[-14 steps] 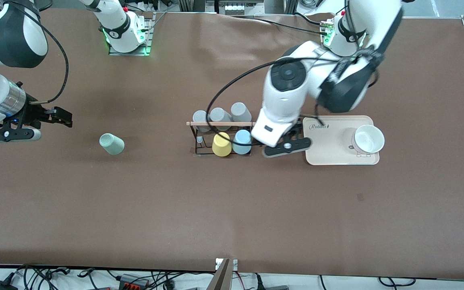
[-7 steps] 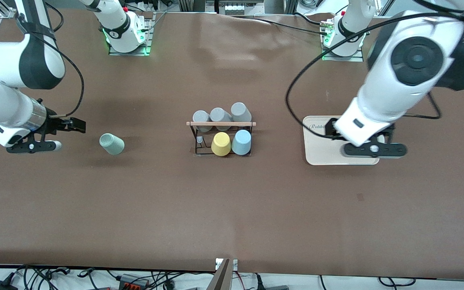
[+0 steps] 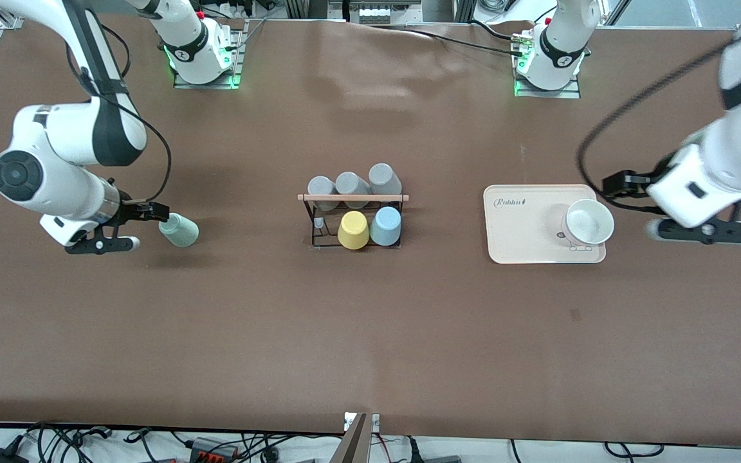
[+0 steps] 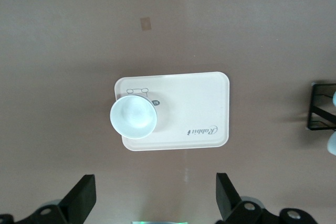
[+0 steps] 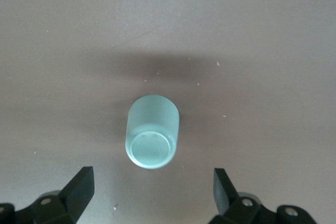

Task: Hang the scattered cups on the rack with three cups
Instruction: 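Retract the left gripper while the right gripper reaches the mint cup, then close the right gripper around the mint green cup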

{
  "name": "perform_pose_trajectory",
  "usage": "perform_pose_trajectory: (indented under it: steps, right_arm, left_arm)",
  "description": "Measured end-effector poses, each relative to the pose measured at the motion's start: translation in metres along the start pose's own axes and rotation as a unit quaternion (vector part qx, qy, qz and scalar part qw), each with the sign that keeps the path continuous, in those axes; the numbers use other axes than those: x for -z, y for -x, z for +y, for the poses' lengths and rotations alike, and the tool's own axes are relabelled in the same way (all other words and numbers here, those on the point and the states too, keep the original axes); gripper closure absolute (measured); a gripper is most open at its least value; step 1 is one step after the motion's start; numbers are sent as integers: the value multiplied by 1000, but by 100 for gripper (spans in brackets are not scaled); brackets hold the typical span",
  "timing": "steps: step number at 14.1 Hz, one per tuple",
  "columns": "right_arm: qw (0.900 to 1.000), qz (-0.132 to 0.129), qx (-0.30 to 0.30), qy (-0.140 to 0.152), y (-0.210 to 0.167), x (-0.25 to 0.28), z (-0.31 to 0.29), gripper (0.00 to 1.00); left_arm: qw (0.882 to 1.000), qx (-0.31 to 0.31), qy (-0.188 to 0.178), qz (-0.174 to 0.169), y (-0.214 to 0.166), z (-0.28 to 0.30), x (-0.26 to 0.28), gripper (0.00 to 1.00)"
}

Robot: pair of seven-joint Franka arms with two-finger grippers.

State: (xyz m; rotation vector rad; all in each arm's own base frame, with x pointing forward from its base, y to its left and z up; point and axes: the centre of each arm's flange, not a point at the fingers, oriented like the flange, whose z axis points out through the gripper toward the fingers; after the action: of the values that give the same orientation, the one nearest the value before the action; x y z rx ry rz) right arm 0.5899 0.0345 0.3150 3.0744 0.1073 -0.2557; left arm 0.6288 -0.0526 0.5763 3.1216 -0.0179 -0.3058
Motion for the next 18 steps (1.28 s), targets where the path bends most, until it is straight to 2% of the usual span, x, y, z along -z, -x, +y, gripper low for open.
perform_pose_trajectory:
  steps: [1,4,7,10,15,18]
  right_arm:
    - [1000,-4,-11,1,-2,-9,-5,0]
    - [999,-11,-30,4,-4,-29,-20,0]
    - [999,3,-34,2,2,-53,-18,0]
    - [999,-2,-39,1,10,-73,-12,0]
    - [999,-14,-44,2,10,-94,-6,0]
    - [999,-10,-44,2,7,-99,-7,0]
  left_arm:
    - [1000,-3,8,6,2,-19,-1,0]
    - [997,-55,-11,45,24,-40,1,0]
    - [994,-80,-20,71,64,-7,19,0]
    - [992,-72,-22,99,78,5,26,0]
    - [995,-45,-19,89,81,9,20,0]
    - [995,-45,-19,88,81,10,20,0]
